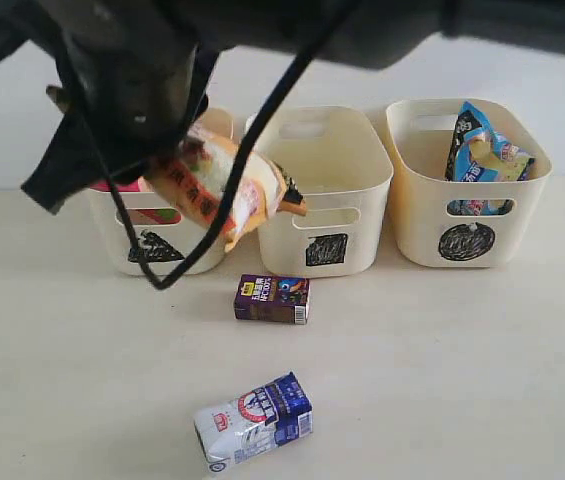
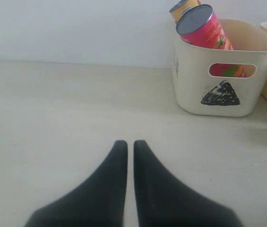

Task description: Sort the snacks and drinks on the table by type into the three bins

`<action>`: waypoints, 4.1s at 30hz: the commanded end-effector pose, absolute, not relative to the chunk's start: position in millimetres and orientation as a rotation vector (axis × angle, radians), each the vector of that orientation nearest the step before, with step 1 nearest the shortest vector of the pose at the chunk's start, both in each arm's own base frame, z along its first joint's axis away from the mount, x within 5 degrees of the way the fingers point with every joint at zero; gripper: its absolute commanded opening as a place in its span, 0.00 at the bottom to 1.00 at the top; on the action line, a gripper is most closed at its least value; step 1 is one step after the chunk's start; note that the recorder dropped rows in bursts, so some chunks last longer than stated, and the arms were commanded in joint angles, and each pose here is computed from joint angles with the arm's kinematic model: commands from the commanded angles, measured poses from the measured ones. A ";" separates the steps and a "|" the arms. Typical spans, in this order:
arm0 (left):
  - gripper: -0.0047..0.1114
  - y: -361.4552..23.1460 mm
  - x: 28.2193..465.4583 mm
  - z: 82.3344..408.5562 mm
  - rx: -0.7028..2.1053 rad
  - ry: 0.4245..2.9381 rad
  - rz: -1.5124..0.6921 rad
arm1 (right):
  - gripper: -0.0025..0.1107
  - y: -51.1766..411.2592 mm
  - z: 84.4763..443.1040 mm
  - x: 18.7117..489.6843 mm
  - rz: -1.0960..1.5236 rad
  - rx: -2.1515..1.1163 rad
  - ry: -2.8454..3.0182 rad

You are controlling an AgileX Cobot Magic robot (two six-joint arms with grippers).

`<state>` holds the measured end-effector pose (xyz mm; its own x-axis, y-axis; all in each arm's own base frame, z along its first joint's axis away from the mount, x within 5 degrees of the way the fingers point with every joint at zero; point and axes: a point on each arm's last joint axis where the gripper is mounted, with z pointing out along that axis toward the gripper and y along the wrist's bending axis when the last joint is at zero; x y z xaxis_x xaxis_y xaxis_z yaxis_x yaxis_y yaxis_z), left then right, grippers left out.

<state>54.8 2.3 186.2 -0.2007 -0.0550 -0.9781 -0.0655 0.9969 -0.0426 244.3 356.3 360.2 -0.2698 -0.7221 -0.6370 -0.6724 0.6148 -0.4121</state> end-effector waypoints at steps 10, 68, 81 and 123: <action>0.08 2.4 54.7 187.5 -0.089 1.765 0.014 | 0.02 244.3 431.5 296.9 -0.084 -0.711 2.027; 0.08 2.4 54.7 187.5 -0.089 1.765 0.014 | 0.02 52.5 323.7 433.6 -0.028 -0.016 2.196; 0.08 2.4 54.7 187.5 -0.089 1.765 0.014 | 0.02 57.0 302.8 366.1 0.161 -0.051 2.334; 0.08 3.1 55.6 193.3 -0.086 1.700 0.024 | 0.02 7.9 258.6 97.8 0.272 0.142 1.503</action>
